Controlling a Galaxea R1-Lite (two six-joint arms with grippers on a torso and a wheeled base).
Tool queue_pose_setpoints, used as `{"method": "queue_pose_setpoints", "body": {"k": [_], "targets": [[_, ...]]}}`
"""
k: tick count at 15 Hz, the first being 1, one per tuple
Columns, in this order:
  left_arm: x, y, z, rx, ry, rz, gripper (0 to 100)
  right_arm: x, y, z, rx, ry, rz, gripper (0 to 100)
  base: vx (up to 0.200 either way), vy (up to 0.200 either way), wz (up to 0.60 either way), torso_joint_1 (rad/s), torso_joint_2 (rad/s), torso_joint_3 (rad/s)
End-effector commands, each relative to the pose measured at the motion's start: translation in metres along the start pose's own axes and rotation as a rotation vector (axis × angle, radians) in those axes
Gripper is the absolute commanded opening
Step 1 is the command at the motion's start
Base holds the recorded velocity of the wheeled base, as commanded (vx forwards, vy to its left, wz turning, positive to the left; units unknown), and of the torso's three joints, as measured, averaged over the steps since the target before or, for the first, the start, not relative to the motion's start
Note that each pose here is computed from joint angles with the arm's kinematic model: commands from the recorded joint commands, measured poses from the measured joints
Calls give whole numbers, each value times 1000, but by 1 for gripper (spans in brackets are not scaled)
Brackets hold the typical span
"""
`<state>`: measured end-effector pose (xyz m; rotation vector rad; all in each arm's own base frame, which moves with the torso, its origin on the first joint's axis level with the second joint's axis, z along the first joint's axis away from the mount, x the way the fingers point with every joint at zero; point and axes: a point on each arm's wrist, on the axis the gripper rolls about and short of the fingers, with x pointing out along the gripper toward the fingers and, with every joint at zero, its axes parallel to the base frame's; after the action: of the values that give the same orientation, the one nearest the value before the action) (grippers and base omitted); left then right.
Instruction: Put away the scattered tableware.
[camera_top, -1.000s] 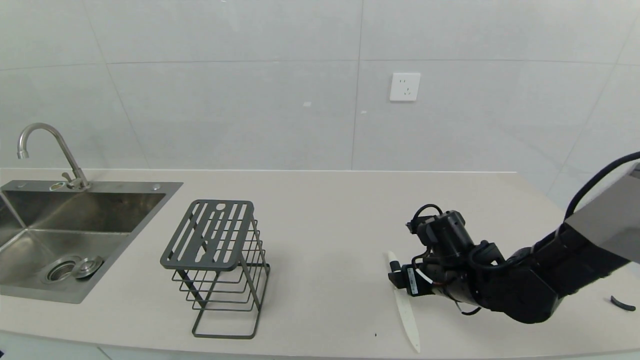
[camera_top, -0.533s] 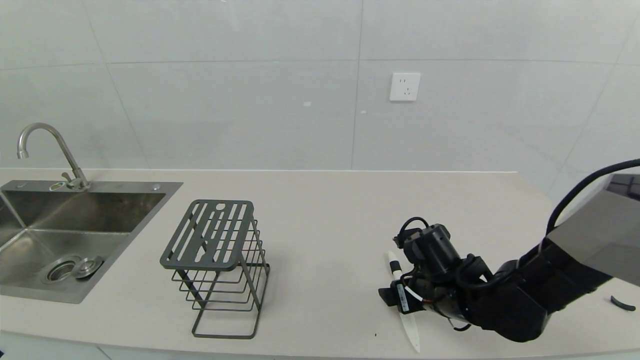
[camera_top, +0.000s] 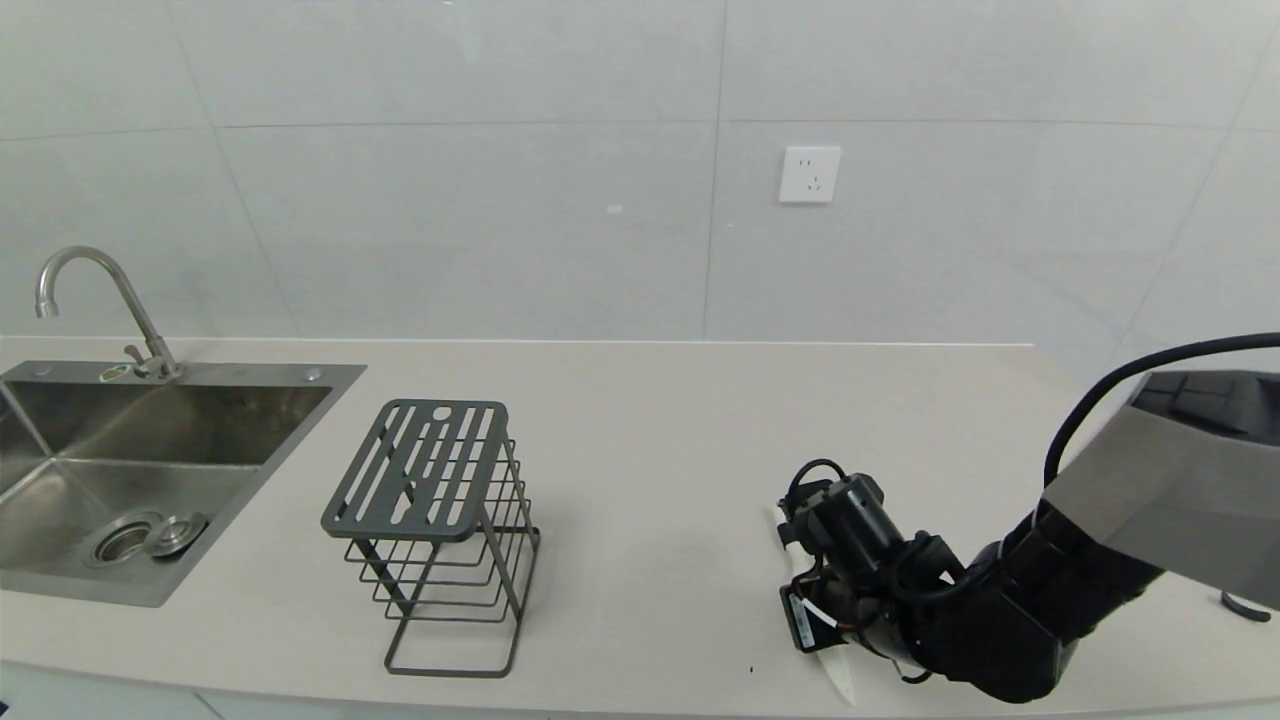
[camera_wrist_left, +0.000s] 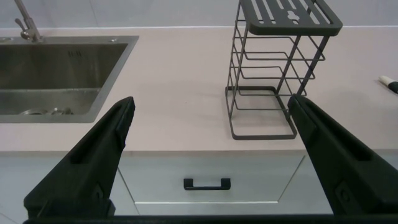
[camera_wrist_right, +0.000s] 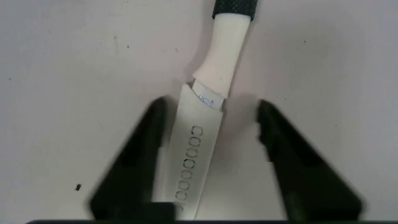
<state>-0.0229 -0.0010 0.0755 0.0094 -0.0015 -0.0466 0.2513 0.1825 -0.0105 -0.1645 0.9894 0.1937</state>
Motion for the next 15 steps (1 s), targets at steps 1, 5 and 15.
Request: {"method": "queue_pose_setpoints", "body": {"k": [1,5,15], "targets": [[0,0,0,0,1,1,100,7,0,-13,-24,58,-22,0,0,0,0,0,0,0],[0,0,0,0,1,1,100,-10,-7,8,19,-34,-11,0,0,0,0,0,0,0],[0,0,0,0,1,-1,100,-98,-40,85,-49,-660,253,0,0,0,0,0,0,0]]}}
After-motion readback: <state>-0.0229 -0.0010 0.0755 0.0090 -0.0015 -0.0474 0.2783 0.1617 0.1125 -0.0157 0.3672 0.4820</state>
